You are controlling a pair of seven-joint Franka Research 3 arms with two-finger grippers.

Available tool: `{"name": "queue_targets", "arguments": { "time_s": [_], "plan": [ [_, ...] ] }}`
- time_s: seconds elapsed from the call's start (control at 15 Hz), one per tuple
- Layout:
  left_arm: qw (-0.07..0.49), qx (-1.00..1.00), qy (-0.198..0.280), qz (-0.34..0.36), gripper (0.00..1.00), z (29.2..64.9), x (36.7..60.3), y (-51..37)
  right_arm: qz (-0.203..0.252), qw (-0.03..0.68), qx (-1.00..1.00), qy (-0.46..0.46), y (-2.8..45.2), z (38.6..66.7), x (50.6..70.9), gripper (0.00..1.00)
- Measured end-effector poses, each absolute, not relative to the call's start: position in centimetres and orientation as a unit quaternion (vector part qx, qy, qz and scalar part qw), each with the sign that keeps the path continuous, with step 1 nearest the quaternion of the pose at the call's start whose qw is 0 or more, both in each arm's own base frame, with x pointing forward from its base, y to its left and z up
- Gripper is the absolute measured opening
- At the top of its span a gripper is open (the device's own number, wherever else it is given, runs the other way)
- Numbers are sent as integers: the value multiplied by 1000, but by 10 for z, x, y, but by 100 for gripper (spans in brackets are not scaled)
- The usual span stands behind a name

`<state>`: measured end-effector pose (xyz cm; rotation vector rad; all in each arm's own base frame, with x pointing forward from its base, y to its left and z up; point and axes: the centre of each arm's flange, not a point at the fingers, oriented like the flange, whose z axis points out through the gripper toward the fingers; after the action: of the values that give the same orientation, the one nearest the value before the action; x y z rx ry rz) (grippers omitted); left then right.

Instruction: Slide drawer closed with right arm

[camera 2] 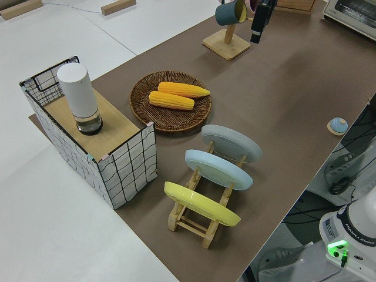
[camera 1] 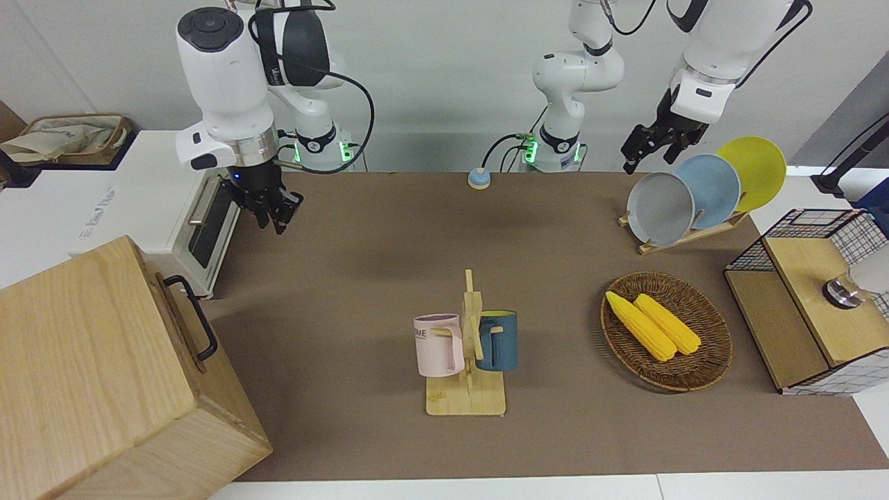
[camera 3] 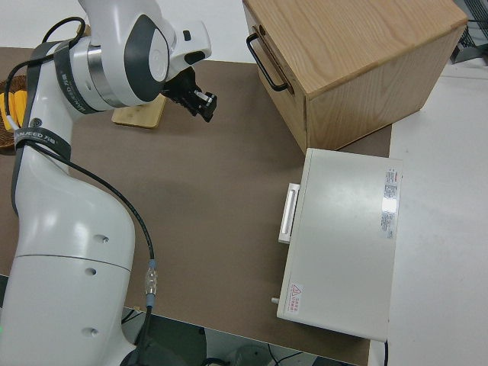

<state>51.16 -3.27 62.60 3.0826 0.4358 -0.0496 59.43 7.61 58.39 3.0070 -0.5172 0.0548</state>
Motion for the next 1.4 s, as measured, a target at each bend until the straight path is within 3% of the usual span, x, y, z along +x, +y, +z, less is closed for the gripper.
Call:
{"name": "queue_targets", "arguments": {
  "time_s": [0.4,0.93,1.4],
  "plan": [
    [14,990,140,-16,100,626,512,-33,-19,36,994,-102,93,606,563,98],
    [14,990,140,-16,100,626,512,-33,-39,24,998,-48,70,639,521,99],
    [14,990,140,-16,100,626,512,-33,-49,12,999,-15,42,640,518,99]
  ]
}}
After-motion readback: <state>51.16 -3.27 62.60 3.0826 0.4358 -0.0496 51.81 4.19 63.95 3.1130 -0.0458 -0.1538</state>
